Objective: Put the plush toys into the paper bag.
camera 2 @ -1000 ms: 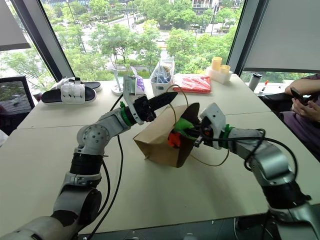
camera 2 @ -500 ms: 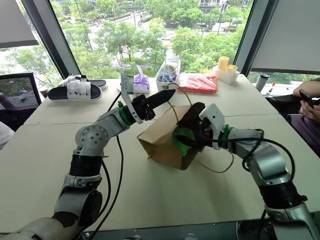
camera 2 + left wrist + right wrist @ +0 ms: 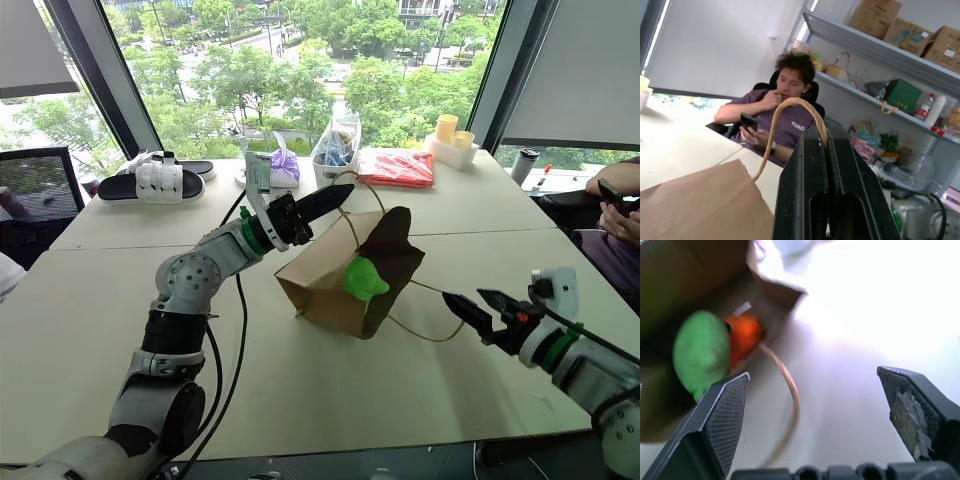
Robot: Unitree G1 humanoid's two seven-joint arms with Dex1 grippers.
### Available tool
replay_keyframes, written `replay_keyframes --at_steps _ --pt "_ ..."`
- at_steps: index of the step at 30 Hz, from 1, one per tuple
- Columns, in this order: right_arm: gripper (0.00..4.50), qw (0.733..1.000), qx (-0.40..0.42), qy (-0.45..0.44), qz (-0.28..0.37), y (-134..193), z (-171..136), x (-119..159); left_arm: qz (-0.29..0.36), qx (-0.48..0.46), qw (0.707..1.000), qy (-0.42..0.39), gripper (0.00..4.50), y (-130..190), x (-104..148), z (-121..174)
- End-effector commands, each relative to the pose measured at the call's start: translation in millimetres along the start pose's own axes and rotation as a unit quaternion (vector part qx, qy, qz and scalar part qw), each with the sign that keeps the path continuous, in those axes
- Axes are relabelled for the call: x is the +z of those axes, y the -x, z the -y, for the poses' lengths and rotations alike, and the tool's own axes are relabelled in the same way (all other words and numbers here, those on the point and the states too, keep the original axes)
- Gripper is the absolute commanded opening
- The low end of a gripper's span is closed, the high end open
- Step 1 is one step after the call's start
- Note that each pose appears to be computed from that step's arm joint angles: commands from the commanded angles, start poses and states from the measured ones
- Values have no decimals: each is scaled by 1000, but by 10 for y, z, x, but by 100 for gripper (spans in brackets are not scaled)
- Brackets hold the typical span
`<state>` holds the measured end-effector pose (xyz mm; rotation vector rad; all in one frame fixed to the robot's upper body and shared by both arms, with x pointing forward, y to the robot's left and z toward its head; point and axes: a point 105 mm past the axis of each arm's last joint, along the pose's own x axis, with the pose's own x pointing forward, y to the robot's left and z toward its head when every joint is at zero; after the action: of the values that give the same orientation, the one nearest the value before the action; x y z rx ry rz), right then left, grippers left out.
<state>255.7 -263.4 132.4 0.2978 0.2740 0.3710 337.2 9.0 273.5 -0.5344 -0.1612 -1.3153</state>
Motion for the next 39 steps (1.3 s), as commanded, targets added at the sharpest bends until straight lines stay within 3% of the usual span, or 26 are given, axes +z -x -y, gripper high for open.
replay_keyframes --at_steps 1,4,7,14,18,21,25,29,35,39 --pt "444 999 21 -33 37 40 -99 25 10 -16 1000 -17 0 -22 72 75" --pt "444 997 31 -58 38 23 -154 -72 10 -14 1000 -17 0 -19 64 72" --pt "361 995 33 -81 53 16 -160 -84 10 -13 1000 -16 0 -21 57 77" --pt "6 992 56 -89 66 0 -251 -30 7 -10 1000 -23 0 -28 66 61" --pt "6 991 91 -70 64 -41 -439 60 -25 -15 998 -58 0 15 45 39" --pt "6 983 145 -49 98 -61 -682 341 -57 -26 994 -87 0 55 14 5" --pt "6 962 213 -33 166 1 -1002 809 -27 -40 996 -75 0 38 258 -6" --pt "6 946 251 -34 204 76 -1195 1089 2 -28 998 -60 0 40 451 -93" --pt "6 937 268 -49 217 35 -1280 1195 5 15 999 -41 0 42 369 -325" --pt "6 946 255 -48 196 -45 -1238 1078 8 47 998 -30 0 24 298 -456"
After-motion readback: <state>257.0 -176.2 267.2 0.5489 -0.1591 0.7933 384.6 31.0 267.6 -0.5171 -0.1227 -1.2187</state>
